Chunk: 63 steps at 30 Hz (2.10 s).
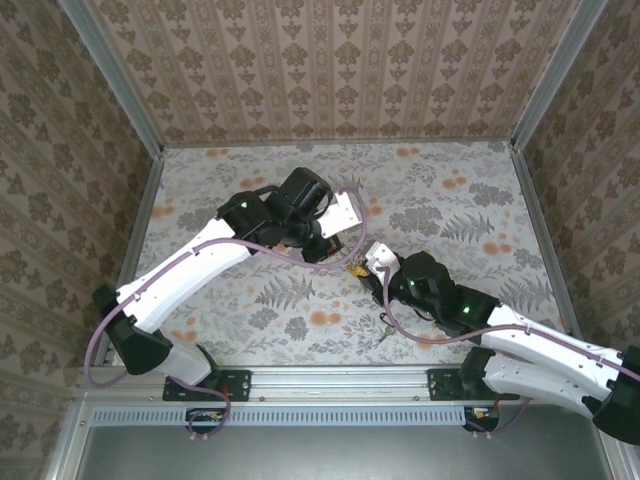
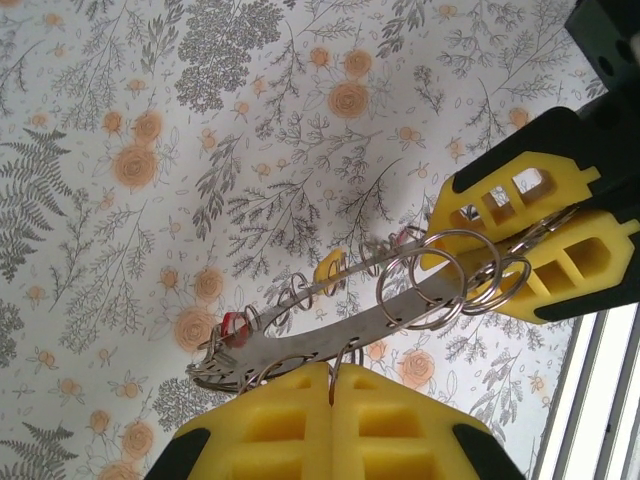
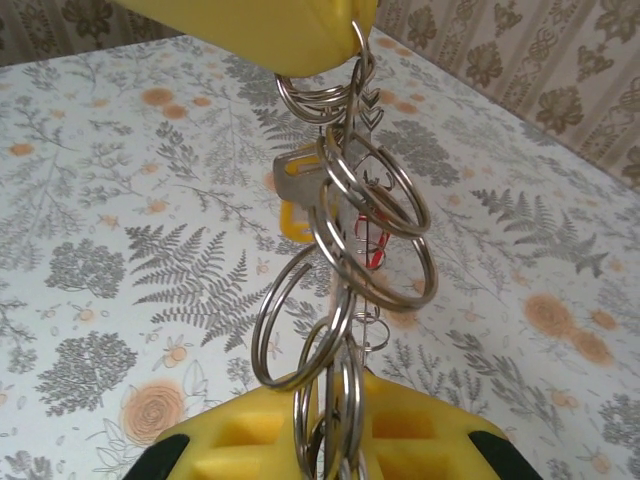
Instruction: Put the keys on the keyring
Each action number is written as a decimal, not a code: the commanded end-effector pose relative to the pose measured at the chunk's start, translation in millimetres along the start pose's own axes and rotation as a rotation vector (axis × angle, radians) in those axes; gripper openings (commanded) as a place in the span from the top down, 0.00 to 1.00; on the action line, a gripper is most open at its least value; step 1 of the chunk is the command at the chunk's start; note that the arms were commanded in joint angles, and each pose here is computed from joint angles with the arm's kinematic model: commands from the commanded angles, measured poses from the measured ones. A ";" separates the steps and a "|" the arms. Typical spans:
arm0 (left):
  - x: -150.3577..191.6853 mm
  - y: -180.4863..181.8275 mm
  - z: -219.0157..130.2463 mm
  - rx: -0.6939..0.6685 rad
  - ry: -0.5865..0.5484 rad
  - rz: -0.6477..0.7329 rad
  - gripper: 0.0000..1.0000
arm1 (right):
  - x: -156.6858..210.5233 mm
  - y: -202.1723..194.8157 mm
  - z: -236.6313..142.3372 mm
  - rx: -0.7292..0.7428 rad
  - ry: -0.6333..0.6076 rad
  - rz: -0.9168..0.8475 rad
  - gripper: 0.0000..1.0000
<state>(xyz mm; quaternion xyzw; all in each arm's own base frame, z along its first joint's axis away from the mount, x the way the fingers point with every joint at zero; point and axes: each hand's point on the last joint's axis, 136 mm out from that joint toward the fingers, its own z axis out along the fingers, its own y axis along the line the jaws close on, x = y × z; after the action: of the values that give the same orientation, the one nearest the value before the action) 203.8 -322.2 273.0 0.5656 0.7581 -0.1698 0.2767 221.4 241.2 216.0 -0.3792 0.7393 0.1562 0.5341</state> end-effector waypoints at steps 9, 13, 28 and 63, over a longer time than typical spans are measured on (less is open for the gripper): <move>10.7 20.4 5.6 -0.106 0.134 -0.131 1.00 | -68.2 -12.8 -20.1 0.178 -0.241 -0.082 1.00; 6.6 21.6 4.0 -0.113 0.121 -0.146 1.00 | -67.1 -9.8 -17.3 0.188 -0.236 -0.099 1.00; -13.4 30.5 11.3 -0.143 0.066 -0.202 1.00 | -65.4 10.6 -10.5 0.203 -0.232 -0.216 1.00; -66.6 28.0 -37.5 -0.156 -0.499 -0.243 1.00 | -56.2 34.5 -19.8 0.091 -0.289 -0.267 1.00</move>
<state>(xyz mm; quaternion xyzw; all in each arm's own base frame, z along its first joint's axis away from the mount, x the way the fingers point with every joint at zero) 207.5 -322.4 289.9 0.4408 0.7896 -0.2326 0.3580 219.0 241.4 238.2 -0.3886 0.6680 0.0133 0.6345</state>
